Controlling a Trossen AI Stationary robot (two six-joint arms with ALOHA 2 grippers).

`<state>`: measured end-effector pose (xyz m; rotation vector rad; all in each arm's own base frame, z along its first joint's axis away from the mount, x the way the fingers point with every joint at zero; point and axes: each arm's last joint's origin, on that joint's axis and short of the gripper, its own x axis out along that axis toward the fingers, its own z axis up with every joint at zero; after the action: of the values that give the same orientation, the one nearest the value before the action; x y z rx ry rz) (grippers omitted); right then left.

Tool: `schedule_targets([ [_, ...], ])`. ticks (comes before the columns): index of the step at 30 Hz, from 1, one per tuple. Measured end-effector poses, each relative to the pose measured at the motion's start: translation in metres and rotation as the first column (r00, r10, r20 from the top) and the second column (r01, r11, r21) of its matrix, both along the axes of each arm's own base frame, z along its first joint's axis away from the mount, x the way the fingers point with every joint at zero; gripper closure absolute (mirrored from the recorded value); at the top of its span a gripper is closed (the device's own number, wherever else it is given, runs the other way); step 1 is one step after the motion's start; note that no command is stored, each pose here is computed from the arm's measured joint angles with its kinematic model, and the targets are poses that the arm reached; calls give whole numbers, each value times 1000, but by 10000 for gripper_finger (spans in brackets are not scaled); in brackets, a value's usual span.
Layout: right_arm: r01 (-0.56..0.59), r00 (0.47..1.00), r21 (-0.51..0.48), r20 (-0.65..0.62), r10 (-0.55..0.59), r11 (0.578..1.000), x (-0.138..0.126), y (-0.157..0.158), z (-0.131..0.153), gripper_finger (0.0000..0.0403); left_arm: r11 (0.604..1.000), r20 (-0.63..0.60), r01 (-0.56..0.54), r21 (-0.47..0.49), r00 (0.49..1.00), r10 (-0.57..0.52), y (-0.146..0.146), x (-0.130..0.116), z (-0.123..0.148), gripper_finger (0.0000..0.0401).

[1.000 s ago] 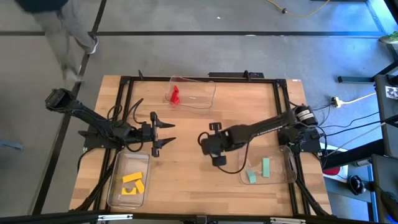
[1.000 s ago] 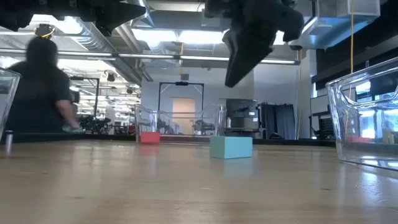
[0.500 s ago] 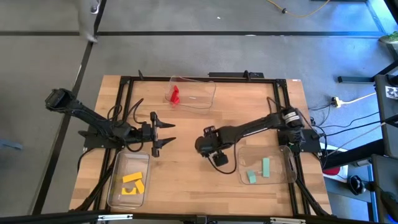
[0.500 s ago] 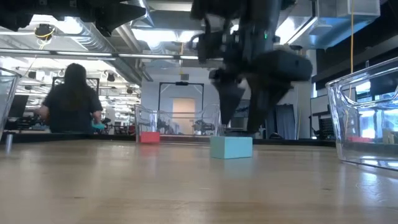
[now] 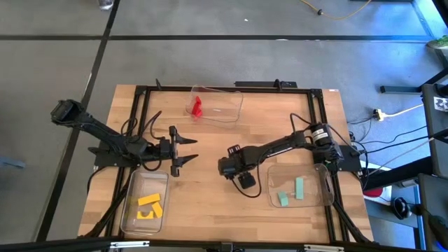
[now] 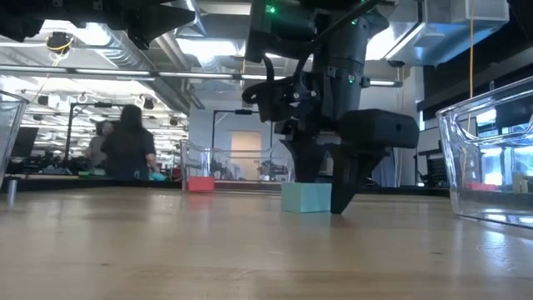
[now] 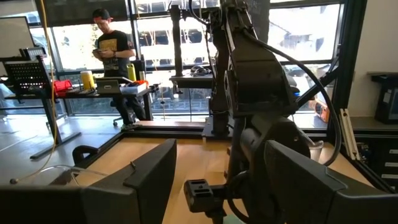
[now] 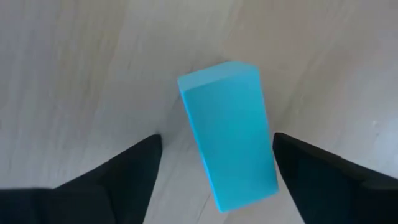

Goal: Sort & place blocks by color
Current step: Put the blue block into the bottom right transparent bin

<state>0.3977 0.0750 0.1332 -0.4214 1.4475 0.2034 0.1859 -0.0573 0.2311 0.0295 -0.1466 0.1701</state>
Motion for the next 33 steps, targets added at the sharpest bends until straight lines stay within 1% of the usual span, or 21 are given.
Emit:
schedule_targets([
  [3,-1,1000,13,-5,2,1000,0,0,-1,111,1000,0,0,0,1000,0,0,0,0,165],
  [6,-3,1000,11,-9,3,1000,-1,1,-1,150,1000,0,0,0,1000,0,0,0,0,165],
  [8,-3,1000,19,-15,3,1000,-1,1,-2,188,1000,0,0,0,1000,0,0,0,0,165],
  [11,-3,1000,19,-26,4,1000,-2,1,-2,257,1000,0,0,-1,1000,0,0,0,0,165],
  [12,0,1000,17,-31,1,1000,-2,0,-2,269,1000,0,0,-1,1000,0,0,0,0,165],
  [16,54,996,6,-70,-54,999,-8,-10,2,267,1000,-10,4,-18,1000,-4,0,0,-1,165],
  [18,97,991,-13,-94,-98,995,-18,-20,7,267,1000,-18,7,-18,1000,-7,-1,0,-2,165],
  [20,145,982,-64,-113,-152,987,-33,-32,14,267,1000,-28,15,-13,999,-16,-2,0,-3,165],
  [22,211,975,-102,-43,-217,972,-45,-42,27,267,1000,-41,24,-7,999,-25,-4,0,-5,165],
  [24,278,960,-117,14,-278,953,-65,-50,40,267,999,-41,31,-8,999,-31,-5,-1,-5,165],
  [25,305,952,-109,53,-301,946,-73,-53,44,267,999,-41,32,-7,999,-33,-5,-1,-5,165],
  [27,364,923,-56,152,-353,930,-89,-58,51,267,999,-38,35,-8,999,-36,-6,-1,-4,165],
  [28,389,903,-23,209,-376,921,-97,-59,56,267,999,-38,35,-9,999,-36,-6,-1,-4,165],
  [30,417,845,57,343,-410,907,-110,-60,66,267,999,-37,35,-9,999,-36,-6,-1,-4,165],
  [33,429,732,162,514,-447,888,-126,-60,70,267,999,-33,31,-10,999,-31,-5,-1,-4,165],
])
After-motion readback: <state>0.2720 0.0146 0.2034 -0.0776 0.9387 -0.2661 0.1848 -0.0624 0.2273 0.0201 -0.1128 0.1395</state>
